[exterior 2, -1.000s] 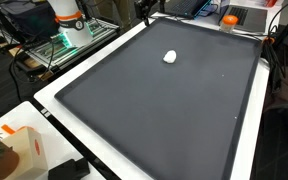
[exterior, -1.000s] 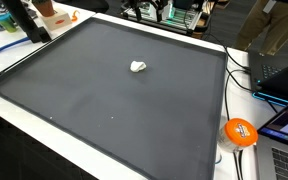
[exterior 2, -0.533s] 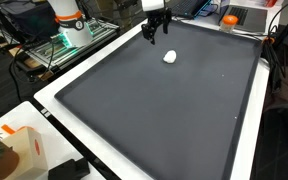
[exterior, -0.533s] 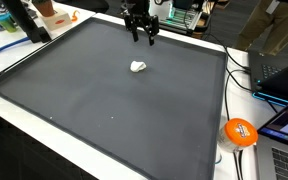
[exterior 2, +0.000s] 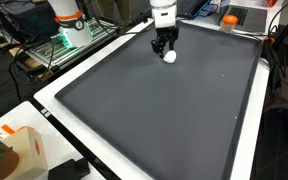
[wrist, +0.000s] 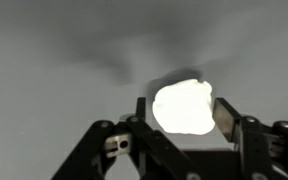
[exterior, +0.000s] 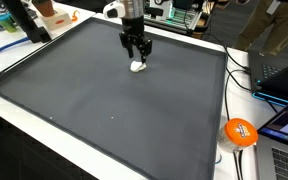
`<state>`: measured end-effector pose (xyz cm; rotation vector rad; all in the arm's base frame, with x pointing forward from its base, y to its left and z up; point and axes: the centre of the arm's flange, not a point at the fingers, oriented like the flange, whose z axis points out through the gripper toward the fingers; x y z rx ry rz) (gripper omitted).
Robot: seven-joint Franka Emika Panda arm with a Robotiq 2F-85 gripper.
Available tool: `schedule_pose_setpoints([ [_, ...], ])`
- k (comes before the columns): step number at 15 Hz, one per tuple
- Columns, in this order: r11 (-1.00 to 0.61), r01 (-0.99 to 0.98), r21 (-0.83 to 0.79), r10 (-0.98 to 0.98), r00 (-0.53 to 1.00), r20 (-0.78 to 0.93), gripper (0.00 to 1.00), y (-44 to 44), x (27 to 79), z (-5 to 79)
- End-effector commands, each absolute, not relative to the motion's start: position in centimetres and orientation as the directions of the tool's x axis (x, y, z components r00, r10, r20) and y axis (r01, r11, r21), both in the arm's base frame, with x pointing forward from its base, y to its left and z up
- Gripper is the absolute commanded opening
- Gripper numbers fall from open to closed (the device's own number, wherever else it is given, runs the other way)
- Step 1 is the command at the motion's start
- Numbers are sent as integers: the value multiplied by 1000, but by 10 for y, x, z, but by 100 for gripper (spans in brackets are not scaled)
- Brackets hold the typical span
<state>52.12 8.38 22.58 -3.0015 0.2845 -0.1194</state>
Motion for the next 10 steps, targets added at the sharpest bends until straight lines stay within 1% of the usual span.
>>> schedule_pose_setpoints([
  [1,-975,-197,-105,-204,977,59,57,89,536,204],
  [2,-974,-198,-107,-205,977,59,48,91,538,202],
  [3,-975,-196,-107,-203,978,54,35,94,539,200],
  [5,-974,-198,-105,-205,977,55,20,94,541,200],
  [7,-975,-201,-91,-207,977,58,7,88,541,203],
  [8,-976,-201,-81,-206,977,59,1,84,542,204],
  [10,-978,-200,-60,-204,977,57,3,79,543,204],
])
